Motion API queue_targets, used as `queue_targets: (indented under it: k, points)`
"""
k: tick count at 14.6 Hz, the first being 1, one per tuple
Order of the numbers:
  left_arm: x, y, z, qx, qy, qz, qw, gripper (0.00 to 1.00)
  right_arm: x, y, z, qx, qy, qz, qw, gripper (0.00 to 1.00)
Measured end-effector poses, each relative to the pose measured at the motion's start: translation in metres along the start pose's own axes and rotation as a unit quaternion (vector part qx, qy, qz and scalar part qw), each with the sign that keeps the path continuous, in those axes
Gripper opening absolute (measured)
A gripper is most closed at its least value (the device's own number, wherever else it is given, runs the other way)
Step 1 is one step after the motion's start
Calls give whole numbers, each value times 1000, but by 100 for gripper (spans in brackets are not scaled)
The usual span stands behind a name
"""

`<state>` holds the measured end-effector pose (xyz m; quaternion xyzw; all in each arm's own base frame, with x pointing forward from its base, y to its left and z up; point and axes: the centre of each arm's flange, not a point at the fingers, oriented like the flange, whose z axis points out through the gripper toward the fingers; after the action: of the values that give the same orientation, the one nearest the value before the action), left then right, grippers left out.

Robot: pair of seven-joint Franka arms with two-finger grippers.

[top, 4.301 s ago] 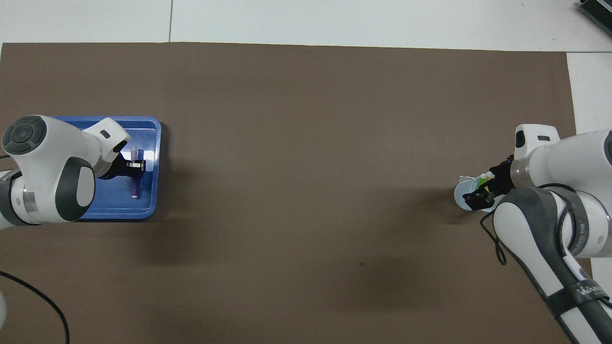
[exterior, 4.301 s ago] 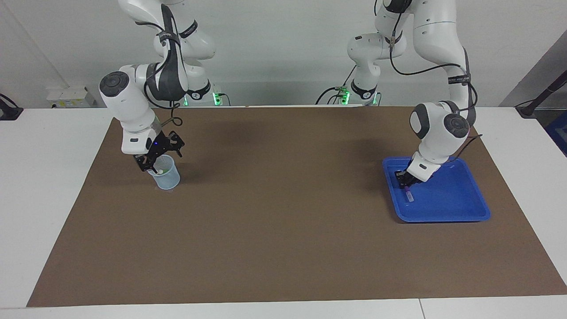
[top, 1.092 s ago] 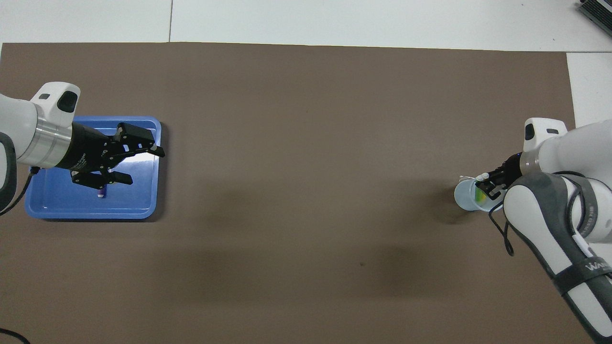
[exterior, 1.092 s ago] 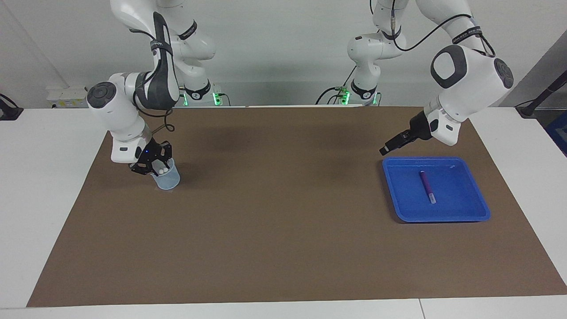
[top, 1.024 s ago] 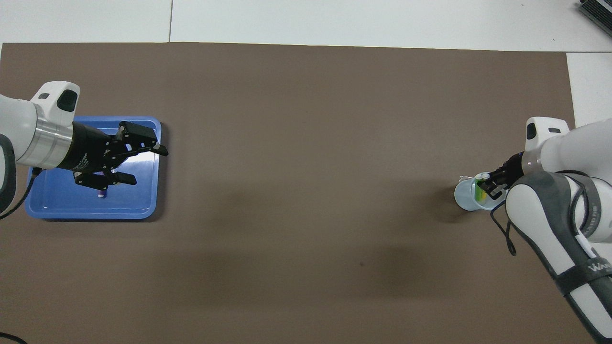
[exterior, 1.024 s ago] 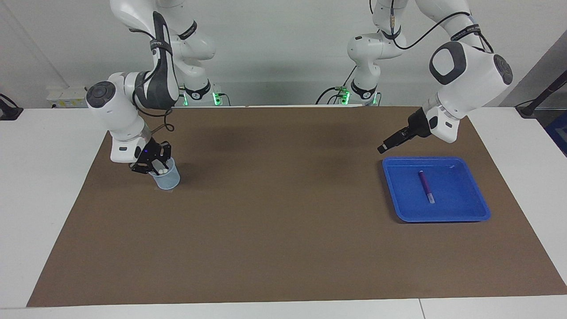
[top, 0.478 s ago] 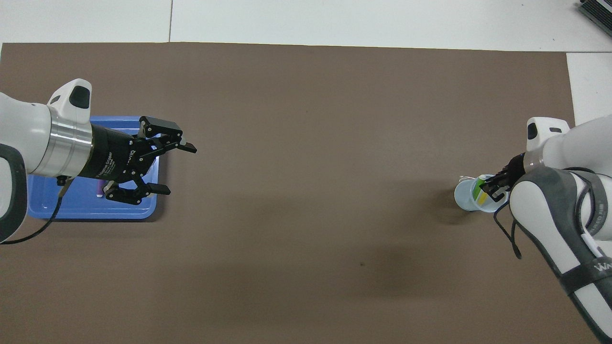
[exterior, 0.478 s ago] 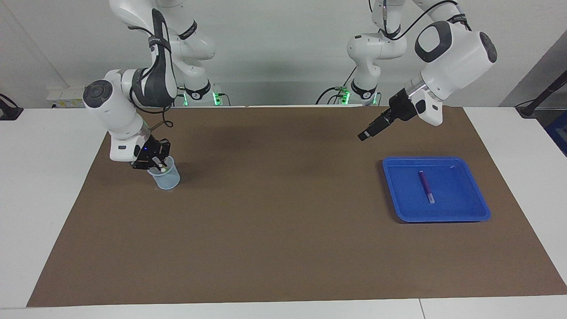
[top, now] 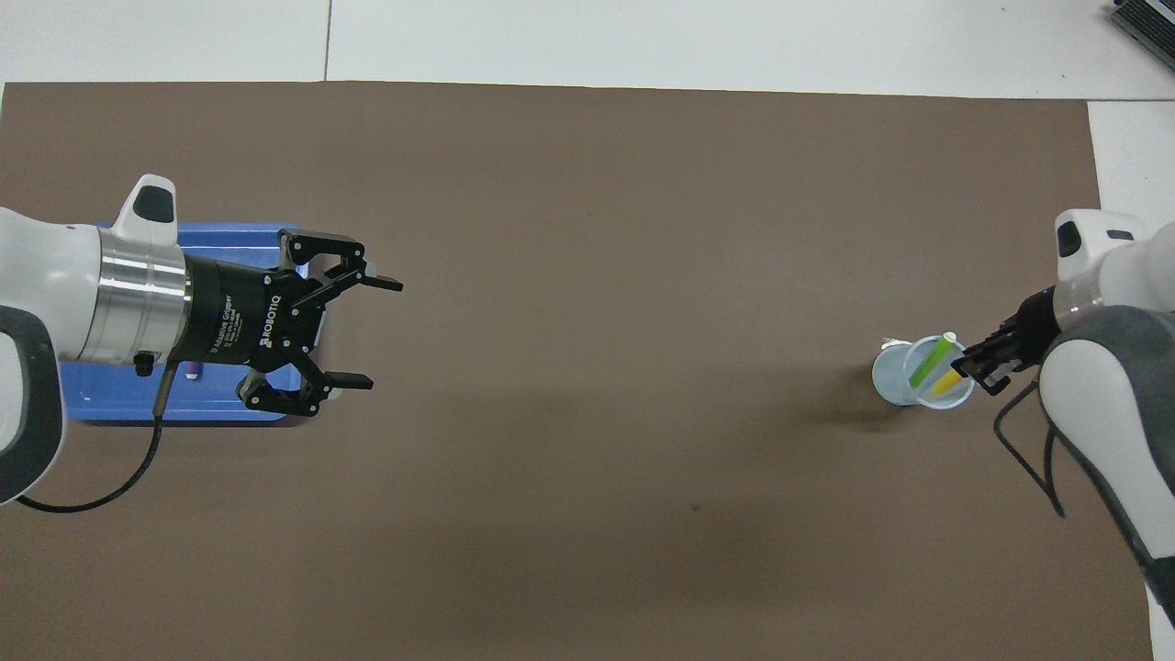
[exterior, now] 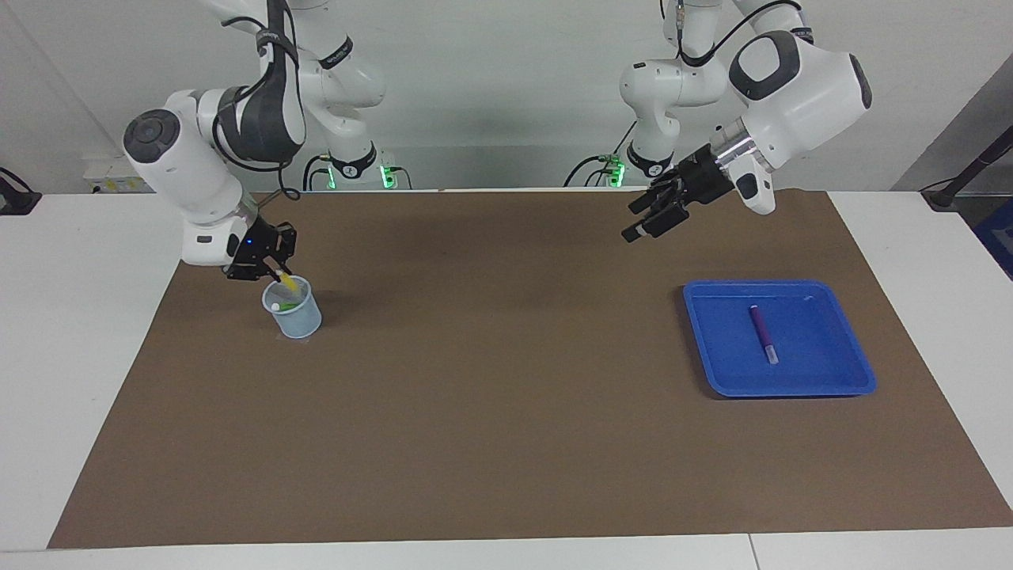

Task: Right arm passes pens to left for tray arrangement
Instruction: 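Grasp the yellow pen with the right gripper while the left gripper advances, then lift the yellow pen and carry it toward the left gripper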

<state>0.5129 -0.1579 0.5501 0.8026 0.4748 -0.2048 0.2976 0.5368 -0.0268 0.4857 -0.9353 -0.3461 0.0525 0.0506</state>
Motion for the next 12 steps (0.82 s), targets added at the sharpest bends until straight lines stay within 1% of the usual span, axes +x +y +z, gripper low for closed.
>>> queue_targets:
  k: [2, 4, 5, 7, 8, 10, 11, 12]
  points:
    - [-8, -3, 1, 0, -1, -4, 1000, 99, 4, -16, -36, 4, -7, -10, 1000, 18]
    - [-18, -3, 1, -4, 1, -26, 1000, 100, 12, -35, -64, 9, -6, 4, 1000, 18]
    - [-19, -3, 0, -6, 2, -48, 999, 99, 19, -46, -72, 22, 7, 23, 999, 18]
    - [-18, -2, -2, -13, 3, -97, 995, 100, 32, -62, -75, 62, 35, 82, 994, 18]
    - [-18, -2, -3, -14, 3, -117, 993, 92, 40, -70, -74, 79, 45, 114, 989, 18]
    - [-19, -1, -3, -20, 0, -151, 988, 90, 61, -92, -70, 110, 66, 168, 977, 18]
    - [-19, 1, -3, -27, 0, -165, 986, 90, 72, -104, -65, 128, 79, 198, 969, 18]
    - [-21, 3, -2, -34, 1, -176, 984, 90, 82, -117, -59, 149, 91, 231, 957, 18]
